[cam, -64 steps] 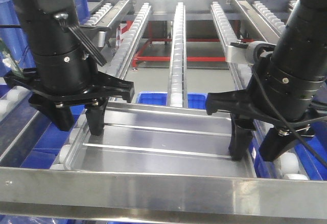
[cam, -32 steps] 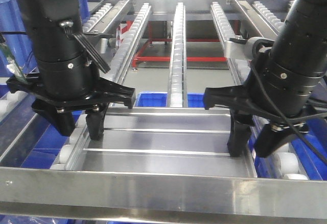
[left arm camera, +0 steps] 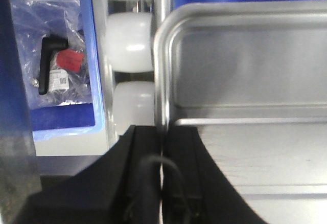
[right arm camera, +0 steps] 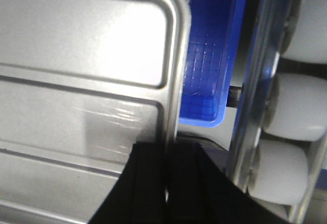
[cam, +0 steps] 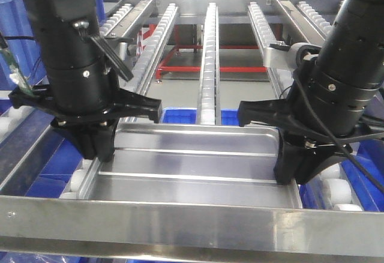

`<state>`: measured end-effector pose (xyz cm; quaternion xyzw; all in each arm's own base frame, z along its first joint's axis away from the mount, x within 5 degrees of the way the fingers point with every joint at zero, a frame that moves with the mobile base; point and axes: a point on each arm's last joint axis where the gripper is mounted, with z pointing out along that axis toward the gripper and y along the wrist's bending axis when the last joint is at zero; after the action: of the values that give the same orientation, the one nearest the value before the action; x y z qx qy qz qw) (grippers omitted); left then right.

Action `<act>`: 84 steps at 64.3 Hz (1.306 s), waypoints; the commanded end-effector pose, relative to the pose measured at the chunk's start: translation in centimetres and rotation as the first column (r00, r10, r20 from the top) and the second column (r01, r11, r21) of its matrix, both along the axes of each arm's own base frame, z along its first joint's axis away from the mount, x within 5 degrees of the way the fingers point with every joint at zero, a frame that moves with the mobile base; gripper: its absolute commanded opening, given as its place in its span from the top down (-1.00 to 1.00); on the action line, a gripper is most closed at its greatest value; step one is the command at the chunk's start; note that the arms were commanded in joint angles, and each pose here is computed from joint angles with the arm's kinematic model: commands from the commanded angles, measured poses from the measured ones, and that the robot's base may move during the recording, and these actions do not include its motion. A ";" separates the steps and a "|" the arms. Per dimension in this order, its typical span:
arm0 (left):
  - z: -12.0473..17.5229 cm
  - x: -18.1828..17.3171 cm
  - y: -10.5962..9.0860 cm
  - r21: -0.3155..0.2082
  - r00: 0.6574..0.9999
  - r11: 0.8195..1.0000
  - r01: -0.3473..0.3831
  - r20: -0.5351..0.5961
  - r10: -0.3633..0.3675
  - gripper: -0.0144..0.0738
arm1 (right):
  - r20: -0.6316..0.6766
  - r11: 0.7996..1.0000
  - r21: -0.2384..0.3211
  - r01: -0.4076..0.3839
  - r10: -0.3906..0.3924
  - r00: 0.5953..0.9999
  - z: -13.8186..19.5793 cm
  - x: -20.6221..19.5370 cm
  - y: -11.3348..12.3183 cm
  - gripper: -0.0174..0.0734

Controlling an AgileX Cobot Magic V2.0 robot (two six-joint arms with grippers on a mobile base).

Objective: Grab silver tray and stack on right shelf
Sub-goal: 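Close both grippers on the silver tray's side rims, then lift the silver tray up off the rollers with both grippers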

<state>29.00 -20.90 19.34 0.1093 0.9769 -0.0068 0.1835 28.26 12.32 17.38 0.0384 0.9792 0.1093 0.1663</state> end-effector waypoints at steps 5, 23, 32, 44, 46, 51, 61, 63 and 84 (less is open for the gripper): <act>5.7 -0.2 0.4 -0.058 0.990 0.998 0.026 0.143 -0.017 0.90 | 0.139 0.999 0.027 -0.024 0.020 0.990 4.4 0.1 -0.2 0.47; 11.1 -1.9 1.8 -0.139 0.964 0.990 0.036 0.264 0.002 0.90 | 0.294 0.998 0.033 -0.057 0.045 0.955 10.9 -0.9 -0.9 0.47; 13.9 -3.4 2.9 -0.181 0.949 0.983 0.039 0.314 0.020 0.90 | 0.358 0.997 0.048 -0.060 0.039 0.933 13.5 -2.5 -1.6 0.47; 16.6 -6.3 3.1 -0.248 0.931 0.965 0.083 0.365 0.014 0.90 | 0.374 0.998 0.021 -0.065 0.052 0.926 15.9 -5.2 -2.8 0.47; 16.8 -6.8 3.0 -0.253 0.930 0.963 0.092 0.366 0.007 0.90 | 0.372 0.998 0.014 -0.063 0.053 0.927 16.2 -5.6 -3.1 0.47; 16.7 -8.1 2.7 -0.255 0.932 0.961 0.103 0.363 -0.004 0.90 | 0.386 0.999 -0.002 -0.054 0.050 0.921 17.0 -6.6 -3.7 0.47; 15.7 -10.3 1.7 -0.202 0.947 0.971 0.127 0.315 -0.059 0.90 | 0.387 0.999 -0.019 -0.044 0.048 0.921 18.1 -8.6 -4.7 0.47; 15.6 -10.6 1.6 -0.195 0.948 0.972 0.133 0.310 -0.067 0.90 | 0.387 0.999 -0.020 -0.043 0.047 0.921 18.3 -8.9 -4.9 0.47; 15.9 -11.4 0.8 -0.201 0.933 0.972 0.124 0.357 -0.045 0.90 | 0.359 0.999 -0.030 -0.042 0.051 0.932 17.3 -10.1 -5.4 0.47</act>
<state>17.72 -20.99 33.63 0.1179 0.9300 -0.1210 0.3265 17.94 7.45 33.30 -0.0002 0.9504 0.1165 0.2884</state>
